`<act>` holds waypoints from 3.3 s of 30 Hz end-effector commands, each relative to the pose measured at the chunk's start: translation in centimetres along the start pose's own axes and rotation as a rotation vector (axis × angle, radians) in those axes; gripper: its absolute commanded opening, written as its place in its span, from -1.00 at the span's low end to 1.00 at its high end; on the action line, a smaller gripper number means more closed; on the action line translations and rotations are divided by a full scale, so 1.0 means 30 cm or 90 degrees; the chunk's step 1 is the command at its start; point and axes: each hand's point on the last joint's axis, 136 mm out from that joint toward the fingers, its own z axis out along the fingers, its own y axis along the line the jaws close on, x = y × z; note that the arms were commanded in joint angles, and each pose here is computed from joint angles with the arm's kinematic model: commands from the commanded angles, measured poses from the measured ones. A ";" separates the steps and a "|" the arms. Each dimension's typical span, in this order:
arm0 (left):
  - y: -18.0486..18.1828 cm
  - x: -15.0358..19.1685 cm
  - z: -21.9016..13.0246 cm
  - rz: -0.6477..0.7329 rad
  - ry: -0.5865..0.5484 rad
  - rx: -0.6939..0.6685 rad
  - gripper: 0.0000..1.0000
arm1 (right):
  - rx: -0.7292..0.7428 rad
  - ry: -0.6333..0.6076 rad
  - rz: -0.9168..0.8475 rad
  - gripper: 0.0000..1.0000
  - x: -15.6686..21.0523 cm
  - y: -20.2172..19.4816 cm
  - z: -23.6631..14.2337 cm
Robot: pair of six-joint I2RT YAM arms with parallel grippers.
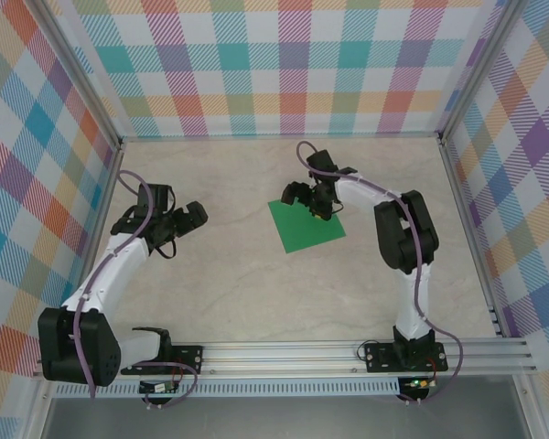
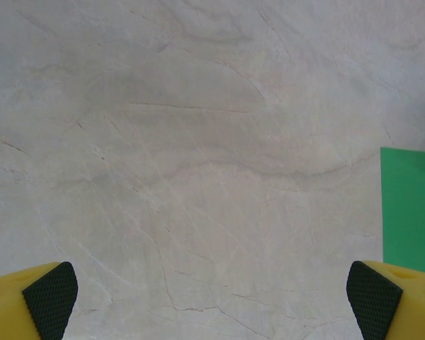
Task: Fold a paper plane with a square sheet of paper (pick it up from the middle)
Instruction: Move the square sheet of paper to the center of the table, then first fold in half a square sheet of paper at the center of the table.
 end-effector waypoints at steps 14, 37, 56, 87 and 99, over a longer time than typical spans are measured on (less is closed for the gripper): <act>-0.003 0.049 0.066 -0.054 0.068 0.005 1.00 | 0.261 0.161 -0.004 1.00 0.511 -0.342 -0.091; -0.106 0.191 0.149 -0.052 0.138 0.043 1.00 | 0.199 0.045 -0.060 0.86 0.365 -0.044 -0.074; -0.096 0.232 0.208 -0.049 0.158 0.032 1.00 | 0.203 0.129 -0.117 0.89 0.549 0.013 -0.190; -0.127 0.293 0.220 -0.055 0.191 0.028 1.00 | 0.330 0.246 -0.080 0.95 0.757 -0.395 -0.155; -0.140 0.300 0.227 -0.048 0.195 0.018 1.00 | 0.356 0.259 -0.089 0.83 0.790 -0.474 -0.095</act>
